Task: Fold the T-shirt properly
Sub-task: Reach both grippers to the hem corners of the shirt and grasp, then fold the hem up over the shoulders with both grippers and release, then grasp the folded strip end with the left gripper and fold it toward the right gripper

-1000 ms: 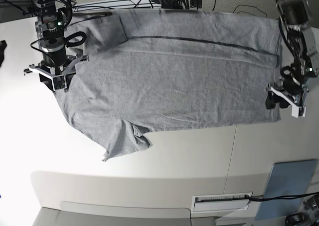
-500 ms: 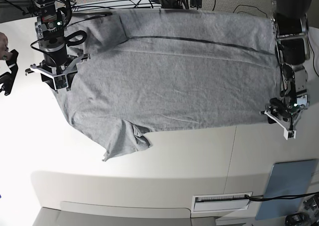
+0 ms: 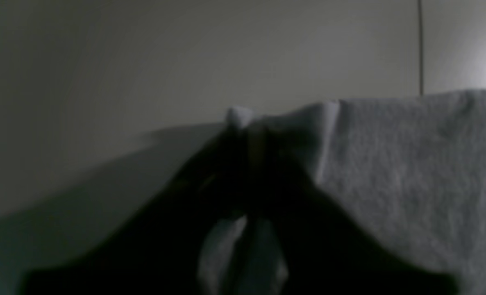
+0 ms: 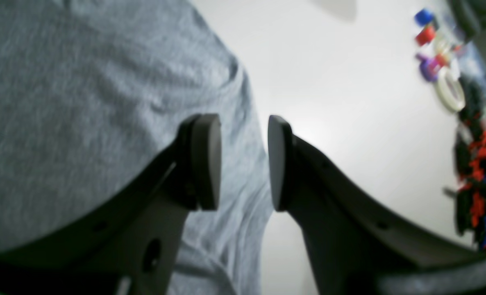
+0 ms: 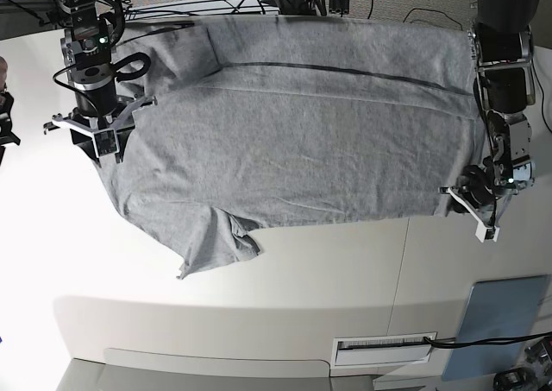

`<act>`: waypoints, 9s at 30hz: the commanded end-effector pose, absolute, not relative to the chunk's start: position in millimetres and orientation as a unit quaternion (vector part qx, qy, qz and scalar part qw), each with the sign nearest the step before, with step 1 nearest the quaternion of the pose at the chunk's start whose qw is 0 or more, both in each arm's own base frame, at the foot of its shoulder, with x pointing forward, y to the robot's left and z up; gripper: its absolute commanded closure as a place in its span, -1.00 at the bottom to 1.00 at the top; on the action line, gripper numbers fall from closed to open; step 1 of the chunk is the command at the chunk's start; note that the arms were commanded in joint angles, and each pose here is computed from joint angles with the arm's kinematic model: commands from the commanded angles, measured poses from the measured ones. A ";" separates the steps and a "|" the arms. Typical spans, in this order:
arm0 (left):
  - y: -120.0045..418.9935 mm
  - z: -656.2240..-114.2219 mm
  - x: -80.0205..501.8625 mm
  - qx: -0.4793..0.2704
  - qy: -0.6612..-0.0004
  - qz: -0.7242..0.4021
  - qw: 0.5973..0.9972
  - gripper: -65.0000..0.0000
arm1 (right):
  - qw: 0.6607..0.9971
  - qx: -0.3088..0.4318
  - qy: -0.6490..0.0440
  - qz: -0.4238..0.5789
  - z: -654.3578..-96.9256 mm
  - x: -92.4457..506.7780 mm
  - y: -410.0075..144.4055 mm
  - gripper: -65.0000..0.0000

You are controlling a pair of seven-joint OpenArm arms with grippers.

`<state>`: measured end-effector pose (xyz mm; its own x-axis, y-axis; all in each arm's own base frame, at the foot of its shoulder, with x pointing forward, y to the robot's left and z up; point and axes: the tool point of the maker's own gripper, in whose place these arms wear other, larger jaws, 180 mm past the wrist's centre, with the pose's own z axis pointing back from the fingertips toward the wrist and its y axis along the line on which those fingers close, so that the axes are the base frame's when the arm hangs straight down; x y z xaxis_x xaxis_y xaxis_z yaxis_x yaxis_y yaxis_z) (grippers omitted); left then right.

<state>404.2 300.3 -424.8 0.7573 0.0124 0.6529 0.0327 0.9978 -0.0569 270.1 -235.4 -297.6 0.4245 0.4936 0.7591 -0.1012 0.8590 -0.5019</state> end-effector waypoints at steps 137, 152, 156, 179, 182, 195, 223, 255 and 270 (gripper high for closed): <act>326.9 -389.6 222.8 -0.122 -0.294 -0.066 0.946 0.64 | 0.917 -0.261 -0.263 0.149 -345.7 172.2 -268.2 1.00; 304.2 -372.7 232.2 -0.194 -0.333 -0.055 0.921 -0.09 | 0.910 -0.270 -0.278 0.146 -341.0 176.6 -270.2 0.65; 293.8 -376.2 230.4 -0.214 -0.334 -0.045 0.917 -0.09 | 0.908 -0.270 -0.285 0.146 -339.7 178.7 -269.4 0.65; 263.8 -423.6 201.9 -0.211 -0.279 -0.050 0.935 0.42 | 0.908 -0.269 -0.286 0.147 -339.6 179.0 -269.1 0.65; 270.7 -421.6 207.6 -0.201 -0.283 -0.035 0.937 1.00 | 0.907 -0.269 -0.287 0.148 -339.3 179.5 -268.9 0.65; 337.9 -385.2 226.7 -0.043 -0.265 -0.034 0.963 1.00 | 0.884 -0.257 -0.354 0.167 -326.1 199.4 -256.8 0.65; 5.8 -327.7 196.9 -0.247 -0.356 -0.199 0.879 1.00 | 0.879 -0.256 -0.365 0.168 -323.6 202.4 -255.0 0.65; -1.7 -323.7 226.7 -0.234 -0.386 -0.302 0.840 0.03 | 0.880 -0.282 -0.348 0.156 -322.8 197.5 -266.1 0.65; 48.7 -313.8 209.7 -0.303 -0.405 -0.211 0.837 0.03 | 0.904 -0.169 -0.388 0.063 -291.6 203.9 -311.9 0.55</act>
<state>206.4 51.7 -325.5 0.6143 -0.1303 0.7783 0.5834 0.7390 -0.3368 197.9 -309.9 -303.0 0.7204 0.2181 0.6583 0.0165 0.9436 -0.3306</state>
